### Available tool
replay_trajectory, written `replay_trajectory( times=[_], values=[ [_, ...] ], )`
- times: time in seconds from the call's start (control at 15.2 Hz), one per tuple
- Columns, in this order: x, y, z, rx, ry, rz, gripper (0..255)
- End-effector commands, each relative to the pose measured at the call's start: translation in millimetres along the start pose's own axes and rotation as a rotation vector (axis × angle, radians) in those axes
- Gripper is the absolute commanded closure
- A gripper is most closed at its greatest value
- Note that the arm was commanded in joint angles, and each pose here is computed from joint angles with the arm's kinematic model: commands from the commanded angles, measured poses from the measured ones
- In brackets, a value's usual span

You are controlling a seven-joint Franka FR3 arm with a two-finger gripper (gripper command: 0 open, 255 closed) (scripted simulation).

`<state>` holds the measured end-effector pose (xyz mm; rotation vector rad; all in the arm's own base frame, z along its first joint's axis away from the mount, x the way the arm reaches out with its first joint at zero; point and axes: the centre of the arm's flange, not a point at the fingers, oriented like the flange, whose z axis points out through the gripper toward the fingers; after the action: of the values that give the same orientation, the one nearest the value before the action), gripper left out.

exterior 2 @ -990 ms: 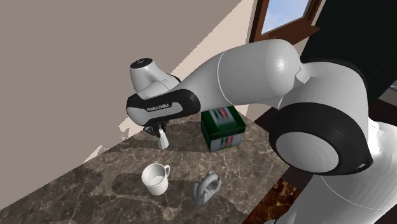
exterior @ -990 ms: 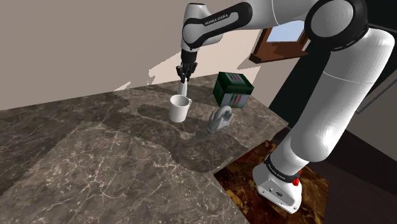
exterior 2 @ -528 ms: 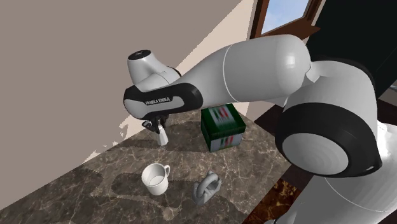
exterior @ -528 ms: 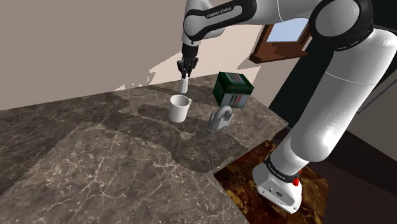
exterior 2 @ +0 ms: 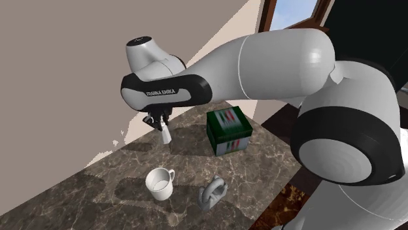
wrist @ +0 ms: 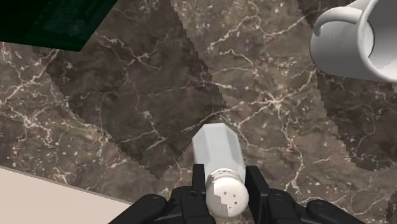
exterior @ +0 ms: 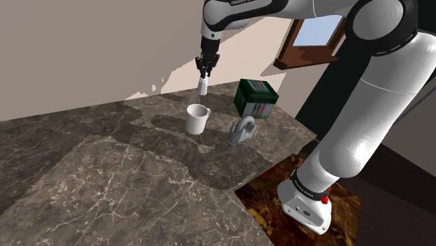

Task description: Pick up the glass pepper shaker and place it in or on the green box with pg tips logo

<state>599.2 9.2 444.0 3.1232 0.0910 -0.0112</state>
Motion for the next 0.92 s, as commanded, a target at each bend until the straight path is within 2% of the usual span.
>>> replay_trajectory(
  times=[0.0,0.86],
  values=[
    [-1,-1,-11,0.000,0.000,0.000,255],
    [-2,0,-79,0.000,0.000,0.000,255]
  ],
)
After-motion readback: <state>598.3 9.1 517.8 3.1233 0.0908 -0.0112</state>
